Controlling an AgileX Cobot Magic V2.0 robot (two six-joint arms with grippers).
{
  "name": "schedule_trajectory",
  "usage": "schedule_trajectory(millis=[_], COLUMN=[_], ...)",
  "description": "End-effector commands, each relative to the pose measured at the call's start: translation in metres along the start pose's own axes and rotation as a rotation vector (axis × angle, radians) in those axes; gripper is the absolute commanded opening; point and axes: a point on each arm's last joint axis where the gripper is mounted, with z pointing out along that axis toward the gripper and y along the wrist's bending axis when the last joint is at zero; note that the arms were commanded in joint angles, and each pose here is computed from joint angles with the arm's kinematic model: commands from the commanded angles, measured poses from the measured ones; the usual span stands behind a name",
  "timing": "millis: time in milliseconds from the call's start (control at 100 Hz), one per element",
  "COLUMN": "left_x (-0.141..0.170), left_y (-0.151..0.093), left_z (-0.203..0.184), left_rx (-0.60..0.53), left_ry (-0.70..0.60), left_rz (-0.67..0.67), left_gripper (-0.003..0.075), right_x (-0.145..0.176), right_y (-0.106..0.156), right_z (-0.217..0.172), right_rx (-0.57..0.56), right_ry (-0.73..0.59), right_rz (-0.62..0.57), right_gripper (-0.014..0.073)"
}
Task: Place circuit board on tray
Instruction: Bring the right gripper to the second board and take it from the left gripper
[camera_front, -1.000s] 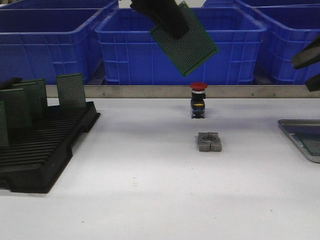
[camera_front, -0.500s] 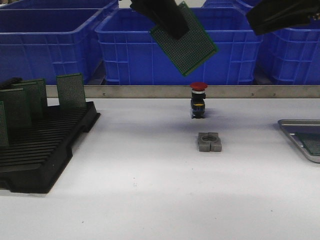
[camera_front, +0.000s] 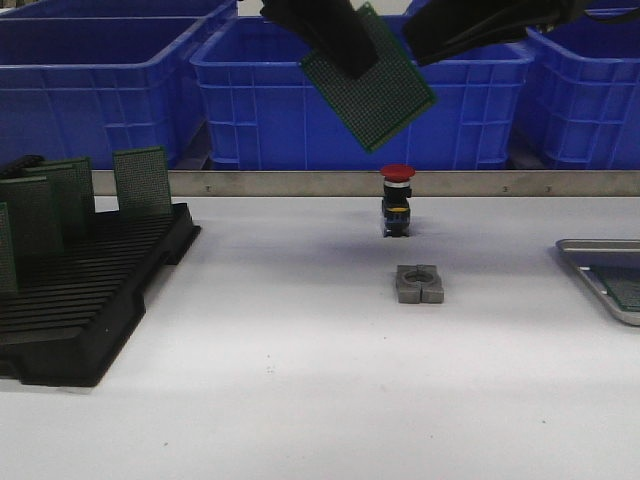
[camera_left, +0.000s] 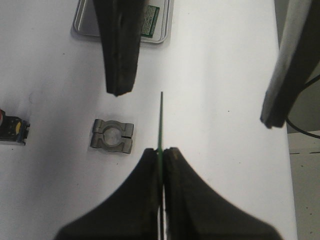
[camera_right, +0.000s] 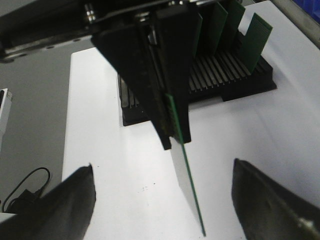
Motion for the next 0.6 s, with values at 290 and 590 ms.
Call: schedule_trajectory(millis=[290,590], left_x=[-0.0212,-0.0219], left_y=[-0.0180,-0.0184], left_z=[-0.0224,-0.0225], left_rx=[0.020,0.025], left_ry=[-0.080,-0.088], left_rz=[0.026,0.024], left_gripper=[-0.0018,-0.0018], right_x=[-0.0195,-0.0159], right_y=[0.0049,0.0017], right_z=[-0.0096,-0.0065], right_rx=[0.045,0.037], right_ry=[-0.075,-0.069], right_rz=[-0.038,-0.016], right_gripper=[0.0582,0.0582])
